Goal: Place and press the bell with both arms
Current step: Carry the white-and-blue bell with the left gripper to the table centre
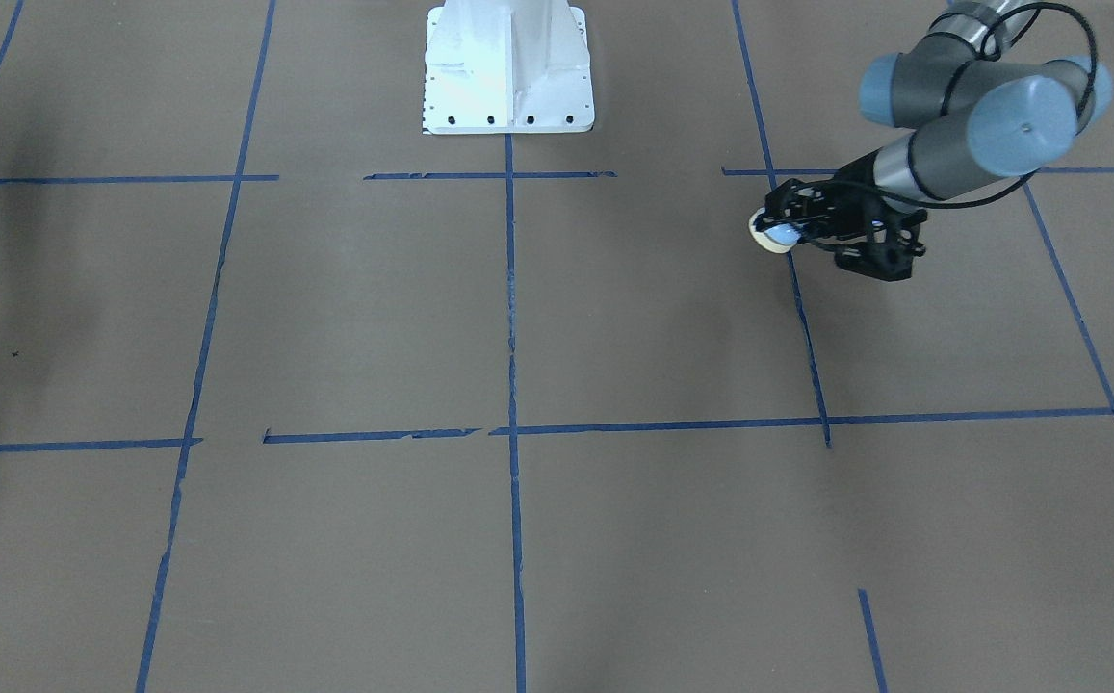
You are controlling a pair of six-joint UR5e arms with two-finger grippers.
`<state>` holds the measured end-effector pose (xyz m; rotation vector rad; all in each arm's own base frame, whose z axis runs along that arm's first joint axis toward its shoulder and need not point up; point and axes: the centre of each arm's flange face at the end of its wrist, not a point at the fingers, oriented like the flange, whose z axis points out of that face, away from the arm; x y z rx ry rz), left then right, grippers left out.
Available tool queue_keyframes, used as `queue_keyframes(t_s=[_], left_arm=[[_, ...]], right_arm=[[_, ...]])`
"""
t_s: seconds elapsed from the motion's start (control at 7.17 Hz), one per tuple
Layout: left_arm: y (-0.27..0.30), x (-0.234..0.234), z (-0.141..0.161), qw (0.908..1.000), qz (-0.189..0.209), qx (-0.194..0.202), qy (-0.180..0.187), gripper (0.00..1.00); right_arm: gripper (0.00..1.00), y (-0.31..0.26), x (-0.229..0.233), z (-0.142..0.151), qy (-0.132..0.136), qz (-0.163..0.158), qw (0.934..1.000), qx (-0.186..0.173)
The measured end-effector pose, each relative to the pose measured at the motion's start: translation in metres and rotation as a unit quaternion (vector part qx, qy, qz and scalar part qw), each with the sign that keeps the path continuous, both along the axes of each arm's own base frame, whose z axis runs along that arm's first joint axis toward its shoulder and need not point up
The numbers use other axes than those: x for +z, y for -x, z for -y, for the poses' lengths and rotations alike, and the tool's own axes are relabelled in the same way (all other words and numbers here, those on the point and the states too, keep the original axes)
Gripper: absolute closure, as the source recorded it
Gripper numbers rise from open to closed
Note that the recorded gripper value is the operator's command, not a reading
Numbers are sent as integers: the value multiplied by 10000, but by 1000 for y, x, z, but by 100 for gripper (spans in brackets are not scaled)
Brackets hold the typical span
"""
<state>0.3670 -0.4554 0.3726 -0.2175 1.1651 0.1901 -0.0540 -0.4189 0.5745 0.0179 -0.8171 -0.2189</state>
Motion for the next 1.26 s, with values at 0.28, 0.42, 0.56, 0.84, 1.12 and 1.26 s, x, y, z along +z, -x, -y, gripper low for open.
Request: queue_keyframes(t_s=[0.28, 0.42, 0.56, 0.84, 1.12, 1.26], left_arm=[[-96, -83, 36, 9998, 54, -164, 134, 93], [-132, -112, 57, 9993, 166, -310, 128, 93], [-162, -139, 81, 9980, 377, -474, 151, 92], [-204, -174, 107, 9945, 783, -655, 240, 89], [-240, -192, 97, 9918, 986, -729, 353, 76], [-250, -195, 94, 9908, 1050, -766, 383, 71]], right_arm=[[0, 0, 0, 0, 9, 34, 10000, -6], [0, 1, -1, 0, 6, 39, 10000, -7], [0, 1, -1, 0, 4, 41, 10000, -9], [0, 1, -1, 0, 5, 54, 10000, -13], [0, 1, -2, 0, 6, 76, 10000, -18], [0, 1, -2, -1, 3, 80, 10000, -20]])
